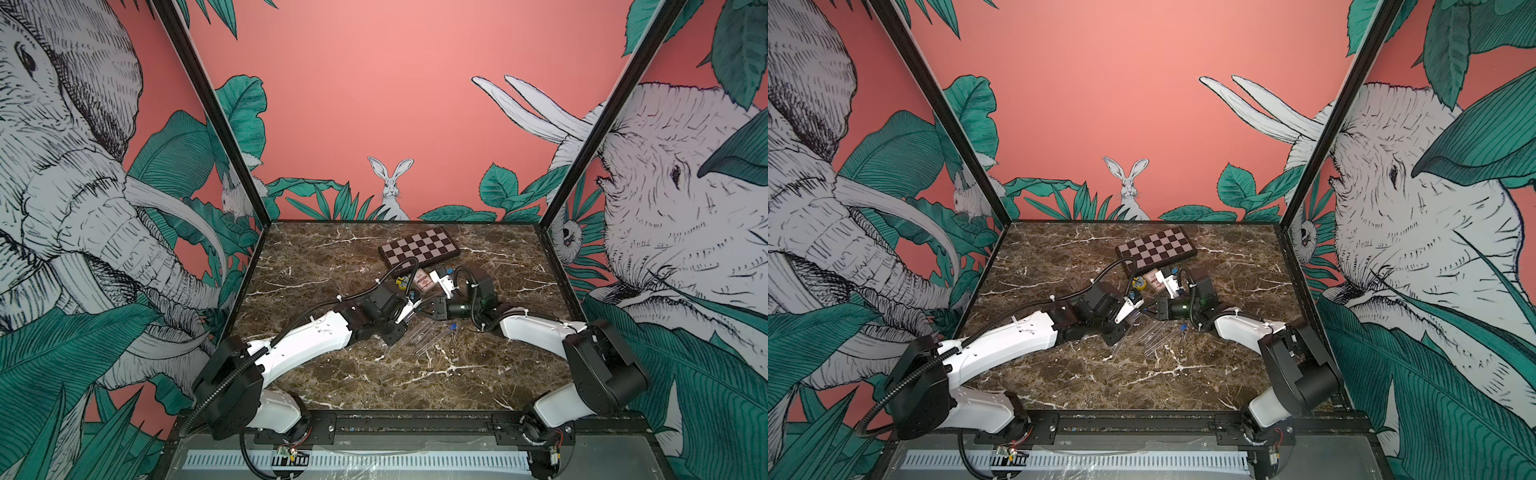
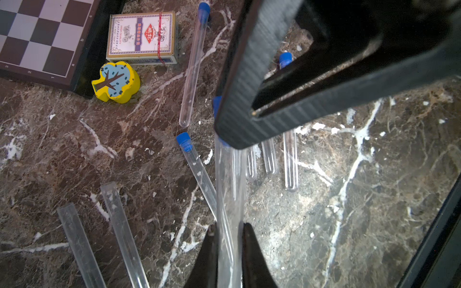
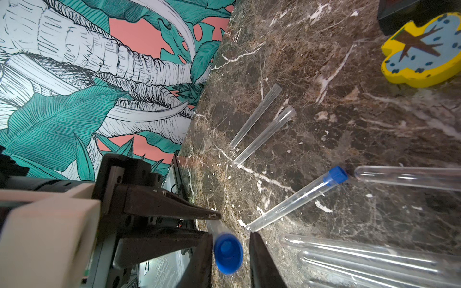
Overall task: Remove stoppers from test tubes
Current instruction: Open the stopper on the test tube.
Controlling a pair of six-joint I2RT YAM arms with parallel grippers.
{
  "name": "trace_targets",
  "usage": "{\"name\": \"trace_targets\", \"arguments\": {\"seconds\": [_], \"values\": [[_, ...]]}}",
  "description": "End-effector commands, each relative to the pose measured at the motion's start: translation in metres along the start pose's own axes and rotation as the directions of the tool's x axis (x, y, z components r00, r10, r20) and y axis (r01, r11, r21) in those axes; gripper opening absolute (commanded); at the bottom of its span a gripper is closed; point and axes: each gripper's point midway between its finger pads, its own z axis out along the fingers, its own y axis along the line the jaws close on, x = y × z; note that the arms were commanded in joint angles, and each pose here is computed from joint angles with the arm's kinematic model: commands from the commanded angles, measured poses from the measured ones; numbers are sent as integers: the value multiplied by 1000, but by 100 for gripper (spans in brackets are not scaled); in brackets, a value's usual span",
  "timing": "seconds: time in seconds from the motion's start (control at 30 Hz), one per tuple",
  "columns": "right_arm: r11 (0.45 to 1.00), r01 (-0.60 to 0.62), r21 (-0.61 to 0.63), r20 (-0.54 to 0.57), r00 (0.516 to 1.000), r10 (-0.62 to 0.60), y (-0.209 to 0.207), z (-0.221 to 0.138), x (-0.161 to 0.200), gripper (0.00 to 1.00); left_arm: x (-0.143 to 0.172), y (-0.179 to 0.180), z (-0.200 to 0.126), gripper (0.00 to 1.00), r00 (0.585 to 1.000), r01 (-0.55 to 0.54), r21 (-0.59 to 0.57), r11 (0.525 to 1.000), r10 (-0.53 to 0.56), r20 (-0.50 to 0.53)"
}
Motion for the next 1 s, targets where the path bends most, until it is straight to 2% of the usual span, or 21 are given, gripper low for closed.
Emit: {"name": "trace_targets", "arguments": {"seconds": [0.0, 0.23, 0.4, 0.97], "values": [[999, 32, -28, 30, 999, -31, 9, 1, -8, 26, -4, -2, -6, 8, 1000, -18, 10, 1000, 18, 12], [998, 41, -42, 43, 998, -39, 13, 0, -13, 27, -2, -3, -5, 8, 1000, -18, 15, 1000, 18, 9], [999, 31, -39, 34, 999, -30, 10, 2, -11, 23, -2, -3, -5, 8, 1000, -17, 13, 1000, 17, 11], [999, 33, -36, 16, 999, -33, 9, 2, -6, 19, -3, -2, -6, 8, 1000, -14, 9, 1000, 13, 14]]}}
